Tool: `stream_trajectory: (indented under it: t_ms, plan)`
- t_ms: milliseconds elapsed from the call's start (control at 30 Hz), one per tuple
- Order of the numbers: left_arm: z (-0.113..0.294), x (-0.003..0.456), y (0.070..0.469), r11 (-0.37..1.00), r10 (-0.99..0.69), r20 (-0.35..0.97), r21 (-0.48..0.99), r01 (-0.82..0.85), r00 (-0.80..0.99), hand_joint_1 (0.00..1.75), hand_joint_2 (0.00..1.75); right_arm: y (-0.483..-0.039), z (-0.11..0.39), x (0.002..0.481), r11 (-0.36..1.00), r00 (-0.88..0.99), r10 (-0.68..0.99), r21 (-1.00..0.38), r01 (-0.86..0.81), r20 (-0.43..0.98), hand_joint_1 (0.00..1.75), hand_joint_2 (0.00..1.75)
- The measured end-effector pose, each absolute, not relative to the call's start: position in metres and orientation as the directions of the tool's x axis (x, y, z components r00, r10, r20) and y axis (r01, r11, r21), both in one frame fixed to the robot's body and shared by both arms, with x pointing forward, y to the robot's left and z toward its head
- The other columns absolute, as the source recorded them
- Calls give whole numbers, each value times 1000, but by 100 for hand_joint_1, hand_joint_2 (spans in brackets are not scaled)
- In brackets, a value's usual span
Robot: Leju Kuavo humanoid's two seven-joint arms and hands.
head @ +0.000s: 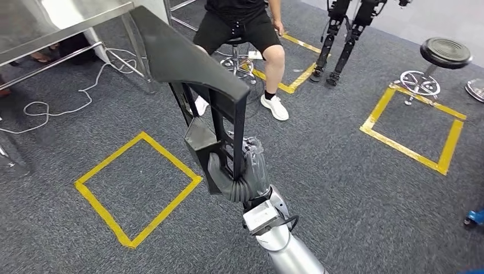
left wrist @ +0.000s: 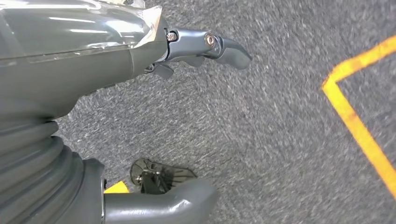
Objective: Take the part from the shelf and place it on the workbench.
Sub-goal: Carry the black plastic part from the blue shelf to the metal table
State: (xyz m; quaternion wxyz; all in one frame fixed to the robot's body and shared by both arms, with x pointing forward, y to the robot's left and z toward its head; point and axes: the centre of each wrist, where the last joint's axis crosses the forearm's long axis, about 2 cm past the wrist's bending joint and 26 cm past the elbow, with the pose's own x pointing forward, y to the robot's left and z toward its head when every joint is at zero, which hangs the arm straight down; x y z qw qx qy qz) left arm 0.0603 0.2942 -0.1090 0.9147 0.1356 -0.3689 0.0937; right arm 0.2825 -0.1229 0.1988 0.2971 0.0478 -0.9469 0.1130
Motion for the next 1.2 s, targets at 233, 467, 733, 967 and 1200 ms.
stream_trajectory:
  t_ms: [233,467,733,967,1200]
  plan:
    - [-109,61,293,948,68,702,175,-265,709,0,175,-126,195,284,967,-816,-14,-198,-157,578,175,175]
    - [-109,60,293,949,64,701,177,-261,710,0,175,-123,198,285,968,-819,-19,-195,-159,573,175,175]
    - [-109,63,295,950,64,706,173,-260,705,0,175,-123,197,284,969,-816,-18,-191,-157,578,175,175]
    - [-109,62,294,950,52,699,185,-251,713,0,175,-122,197,283,974,-807,-34,-161,-158,589,175,175]
    - [-108,63,290,954,36,694,192,-232,719,0,175,-124,190,280,977,-792,-24,-154,-149,610,175,175]
